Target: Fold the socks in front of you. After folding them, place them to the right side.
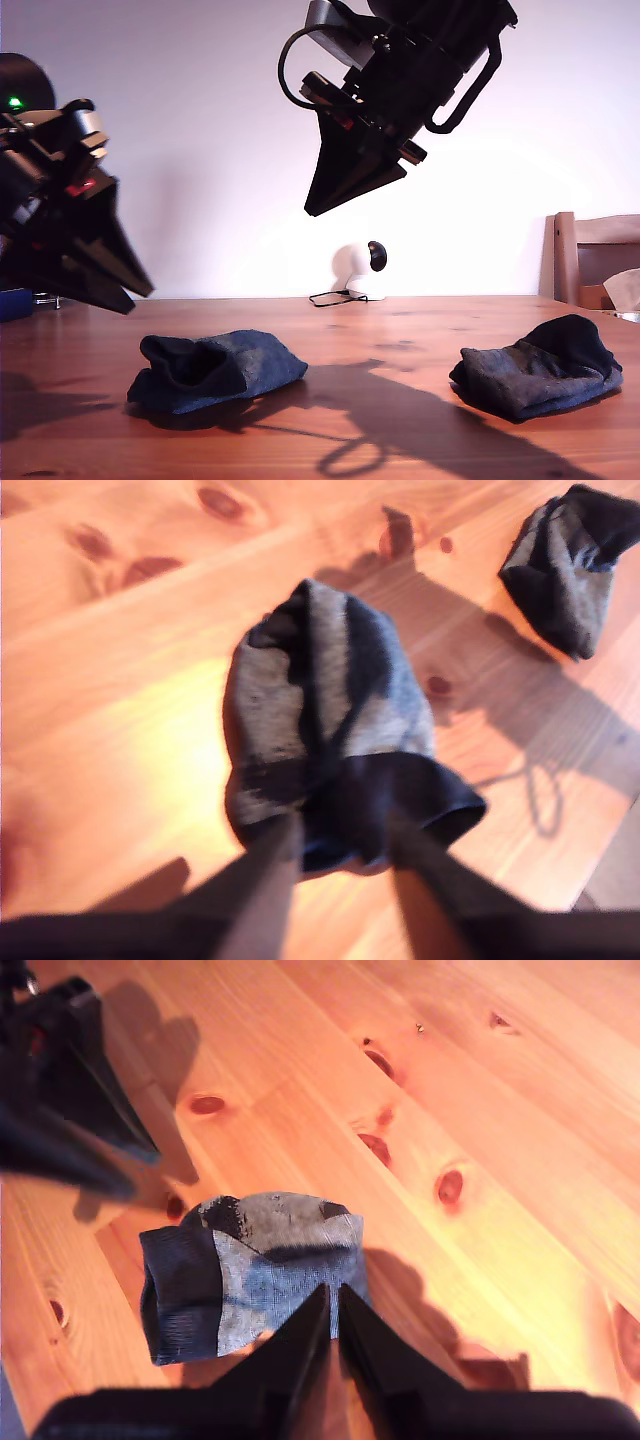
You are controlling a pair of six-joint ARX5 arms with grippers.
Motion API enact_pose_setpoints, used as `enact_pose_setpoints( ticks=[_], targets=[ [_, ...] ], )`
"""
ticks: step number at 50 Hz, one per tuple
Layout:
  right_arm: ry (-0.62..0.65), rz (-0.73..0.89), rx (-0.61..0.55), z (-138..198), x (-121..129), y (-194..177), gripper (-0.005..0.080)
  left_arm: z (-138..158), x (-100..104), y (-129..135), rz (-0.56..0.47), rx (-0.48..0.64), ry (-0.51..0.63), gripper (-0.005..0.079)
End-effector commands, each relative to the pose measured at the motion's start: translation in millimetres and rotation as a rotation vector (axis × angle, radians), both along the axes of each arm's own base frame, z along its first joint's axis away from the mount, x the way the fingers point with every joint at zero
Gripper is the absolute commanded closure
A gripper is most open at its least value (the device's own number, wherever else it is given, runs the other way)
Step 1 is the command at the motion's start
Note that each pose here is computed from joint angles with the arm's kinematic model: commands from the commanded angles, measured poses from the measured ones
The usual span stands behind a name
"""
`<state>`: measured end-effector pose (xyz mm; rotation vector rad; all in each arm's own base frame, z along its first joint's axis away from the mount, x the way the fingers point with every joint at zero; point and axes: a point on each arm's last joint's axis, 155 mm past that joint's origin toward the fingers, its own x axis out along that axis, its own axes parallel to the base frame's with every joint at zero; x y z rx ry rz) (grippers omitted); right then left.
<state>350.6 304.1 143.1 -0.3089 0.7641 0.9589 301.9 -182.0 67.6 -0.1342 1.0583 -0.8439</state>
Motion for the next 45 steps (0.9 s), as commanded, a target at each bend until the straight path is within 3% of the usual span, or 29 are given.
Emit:
enact_pose_setpoints(
  ticks=[1,20,37,45],
  targets=[
    [0.001,0.011,0.002,-2.2,-2.5,0.9,0.0763,-15.0,-3.6,-2.8,0.008,0.005,0.058,0.0312],
    [0.008,0.028,0.02,-0.4,-5.2,4.3,0.0763,-39.9,-5.4,-4.5,0.036,0.049,0.127,0.0312],
    [0.01,0.028,0.02,-0.5,-5.6,4.4,0.0763,-40.0,-12.9,-19.5,0.0,0.029,0.141,0.032],
    [0.013,0.028,0.019,-0.9,-6.3,4.4,0.0763,-39.7,-15.4,-23.3,-0.009,0.026,0.144,0.0496]
  ],
)
